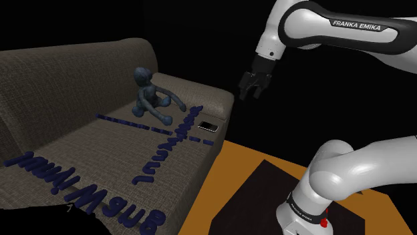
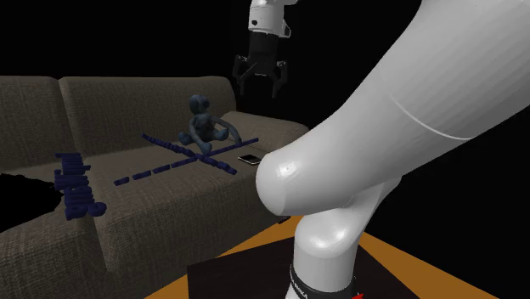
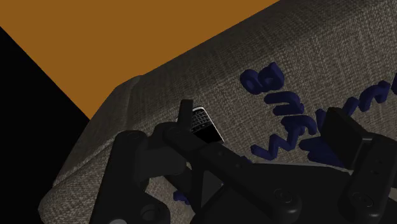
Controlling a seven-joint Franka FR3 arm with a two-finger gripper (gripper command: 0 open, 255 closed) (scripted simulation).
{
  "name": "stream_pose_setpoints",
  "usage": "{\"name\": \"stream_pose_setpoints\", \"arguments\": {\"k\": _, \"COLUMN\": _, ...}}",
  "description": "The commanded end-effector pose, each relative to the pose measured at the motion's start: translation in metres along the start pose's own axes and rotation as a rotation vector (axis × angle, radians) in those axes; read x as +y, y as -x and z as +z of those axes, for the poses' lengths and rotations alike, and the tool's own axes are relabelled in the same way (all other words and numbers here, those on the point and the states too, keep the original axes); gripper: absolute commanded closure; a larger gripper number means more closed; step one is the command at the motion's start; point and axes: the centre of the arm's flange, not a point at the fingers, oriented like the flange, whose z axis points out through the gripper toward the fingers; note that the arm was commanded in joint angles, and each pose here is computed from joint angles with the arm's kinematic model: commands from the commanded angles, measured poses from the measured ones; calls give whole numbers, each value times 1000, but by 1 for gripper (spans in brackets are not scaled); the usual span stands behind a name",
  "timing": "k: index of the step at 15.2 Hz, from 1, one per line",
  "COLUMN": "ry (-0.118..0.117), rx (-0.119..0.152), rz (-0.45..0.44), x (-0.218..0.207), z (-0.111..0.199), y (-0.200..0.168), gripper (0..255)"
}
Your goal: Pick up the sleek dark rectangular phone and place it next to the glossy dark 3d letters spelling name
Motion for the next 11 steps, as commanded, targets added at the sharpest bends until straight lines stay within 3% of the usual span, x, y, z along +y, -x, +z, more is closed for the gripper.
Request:
{"name": "stream_pose_setpoints", "arguments": {"k": 1, "ry": 0, "rx": 0, "rz": 0, "x": 0, "z": 0, "y": 0, "gripper": 0}}
{"name": "stream_pose_setpoints", "arguments": {"k": 11, "ry": 34, "rx": -38, "rz": -134, "x": 17, "z": 108, "y": -78, "gripper": 0}}
